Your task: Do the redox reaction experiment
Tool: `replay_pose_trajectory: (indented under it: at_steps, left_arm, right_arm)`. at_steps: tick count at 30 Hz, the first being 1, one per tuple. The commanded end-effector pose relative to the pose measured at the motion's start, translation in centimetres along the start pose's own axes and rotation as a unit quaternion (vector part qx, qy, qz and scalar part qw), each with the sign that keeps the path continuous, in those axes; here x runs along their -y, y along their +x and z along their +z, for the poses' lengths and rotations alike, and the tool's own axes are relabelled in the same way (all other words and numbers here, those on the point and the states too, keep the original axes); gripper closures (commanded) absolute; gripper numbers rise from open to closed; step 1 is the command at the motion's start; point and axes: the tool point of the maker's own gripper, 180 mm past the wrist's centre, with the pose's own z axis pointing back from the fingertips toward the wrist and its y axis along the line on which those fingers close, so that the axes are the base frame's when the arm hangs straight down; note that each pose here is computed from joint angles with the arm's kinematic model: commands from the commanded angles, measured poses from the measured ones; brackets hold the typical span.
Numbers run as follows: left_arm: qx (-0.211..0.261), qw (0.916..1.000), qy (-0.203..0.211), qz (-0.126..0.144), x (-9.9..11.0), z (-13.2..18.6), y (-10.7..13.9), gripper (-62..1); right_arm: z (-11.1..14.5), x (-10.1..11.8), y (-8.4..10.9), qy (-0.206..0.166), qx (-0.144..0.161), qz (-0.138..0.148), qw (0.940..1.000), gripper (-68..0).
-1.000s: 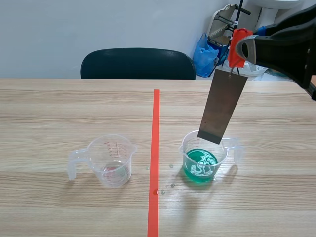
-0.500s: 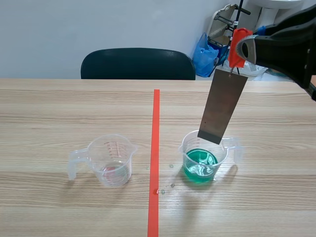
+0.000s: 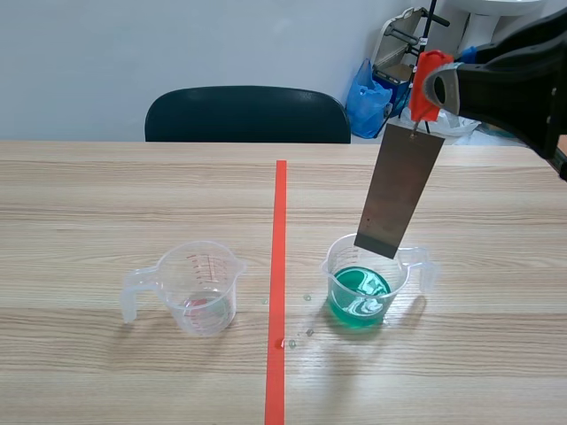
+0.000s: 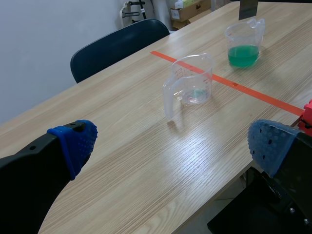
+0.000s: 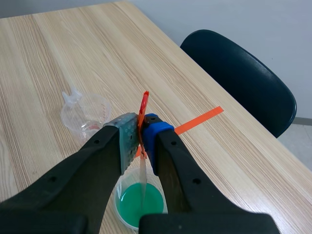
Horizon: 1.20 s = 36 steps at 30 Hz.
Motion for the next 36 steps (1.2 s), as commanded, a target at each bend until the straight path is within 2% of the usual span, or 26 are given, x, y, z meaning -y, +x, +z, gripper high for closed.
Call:
replay_pose_trajectory:
  at_steps: [1,36]
  left_arm:
    - [0.014,0.9999,0.006,0.001,-0.1,0.0,0.55,-62.3]
    - [0.025,0.9997,0.006,0.001,-0.1,0.02,0.95,-62.3]
  right_arm:
    - [0.05,-0.07,1.34,0.005,0.019,0.015,0.9997,-0.8]
    - [0.05,-0.07,1.34,0.005,0.019,0.015,0.9997,-0.8]
